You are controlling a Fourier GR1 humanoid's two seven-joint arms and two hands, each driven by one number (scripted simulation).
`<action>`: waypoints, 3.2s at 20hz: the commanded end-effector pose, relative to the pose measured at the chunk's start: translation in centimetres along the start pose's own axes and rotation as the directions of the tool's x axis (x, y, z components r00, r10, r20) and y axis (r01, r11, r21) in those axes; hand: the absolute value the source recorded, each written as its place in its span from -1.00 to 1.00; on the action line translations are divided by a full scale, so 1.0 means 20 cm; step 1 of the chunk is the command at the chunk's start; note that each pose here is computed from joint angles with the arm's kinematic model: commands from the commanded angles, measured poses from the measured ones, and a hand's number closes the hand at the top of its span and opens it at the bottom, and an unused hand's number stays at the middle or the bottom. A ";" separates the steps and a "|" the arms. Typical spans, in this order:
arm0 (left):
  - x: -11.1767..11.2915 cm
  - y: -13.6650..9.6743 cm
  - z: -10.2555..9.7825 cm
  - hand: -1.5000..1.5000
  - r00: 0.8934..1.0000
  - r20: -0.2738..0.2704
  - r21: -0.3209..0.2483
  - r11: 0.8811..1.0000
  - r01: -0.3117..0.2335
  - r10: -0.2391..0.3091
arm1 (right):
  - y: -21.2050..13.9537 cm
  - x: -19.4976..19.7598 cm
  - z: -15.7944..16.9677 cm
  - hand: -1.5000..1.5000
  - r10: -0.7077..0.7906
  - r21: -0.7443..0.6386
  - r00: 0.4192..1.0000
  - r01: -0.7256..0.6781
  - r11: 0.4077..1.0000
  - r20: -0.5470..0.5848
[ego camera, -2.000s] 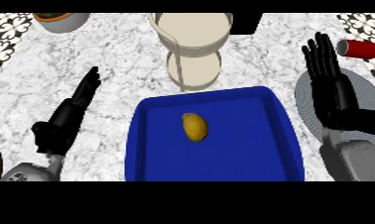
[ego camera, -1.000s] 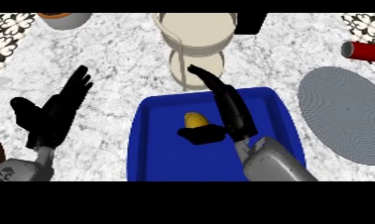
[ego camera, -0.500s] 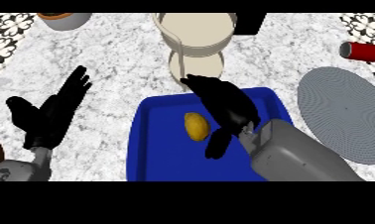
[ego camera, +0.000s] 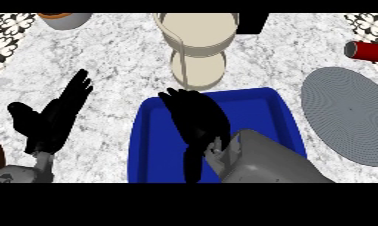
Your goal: Pick the lemon from the tray and place it in the tiered basket
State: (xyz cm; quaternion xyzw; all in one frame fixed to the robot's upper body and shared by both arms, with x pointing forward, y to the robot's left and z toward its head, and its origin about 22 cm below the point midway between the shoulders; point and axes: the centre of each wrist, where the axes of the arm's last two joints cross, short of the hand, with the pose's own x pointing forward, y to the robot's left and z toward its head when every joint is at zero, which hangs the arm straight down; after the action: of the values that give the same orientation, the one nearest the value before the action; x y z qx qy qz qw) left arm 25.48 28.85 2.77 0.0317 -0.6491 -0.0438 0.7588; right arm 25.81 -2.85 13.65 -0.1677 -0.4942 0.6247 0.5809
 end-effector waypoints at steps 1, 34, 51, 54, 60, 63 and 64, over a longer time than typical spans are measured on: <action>-0.01 -0.04 0.01 0.00 1.000 0.003 0.002 1.000 0.017 -0.017 | 0.12 -0.01 -0.05 -1.00 0.014 0.008 0.996 -0.013 1.000 -0.092; 0.06 -0.03 -0.04 0.00 1.000 0.002 -0.011 1.000 -0.001 0.001 | 0.46 -0.39 -0.37 1.00 0.244 0.139 0.958 -0.224 0.965 -0.149; 0.05 0.10 0.01 0.00 1.000 0.015 0.002 1.000 0.004 -0.004 | -0.26 -1.69 0.25 1.00 0.172 -0.470 0.937 -0.305 0.828 -0.306; 0.00 -0.02 0.00 0.00 1.000 0.012 0.009 1.000 -0.015 0.015 | -0.36 -1.65 0.25 1.00 0.046 -0.671 0.986 -0.142 0.727 -0.159; -0.02 0.03 0.05 0.00 1.000 0.010 0.022 1.000 -0.001 0.001 | -0.52 -1.64 0.37 1.00 -0.068 -0.767 0.978 0.196 0.611 0.196; 0.04 0.00 0.02 0.00 1.000 0.011 0.021 1.000 0.008 -0.008 | -0.66 -1.54 0.41 1.00 -0.066 -0.743 0.970 0.222 0.631 0.234; 0.02 0.06 0.05 0.00 1.000 -0.003 0.015 1.000 -0.008 0.008 | -0.63 -1.50 0.46 1.00 -0.056 -0.730 0.963 0.237 0.641 0.263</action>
State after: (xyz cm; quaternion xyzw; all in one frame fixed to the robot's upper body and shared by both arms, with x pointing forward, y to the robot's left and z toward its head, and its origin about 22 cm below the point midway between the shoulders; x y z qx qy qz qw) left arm 24.99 29.68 3.23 0.0405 -0.6514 -0.0367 0.7568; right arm 34.49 -35.63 14.12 -0.3225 -0.7495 0.3405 0.4673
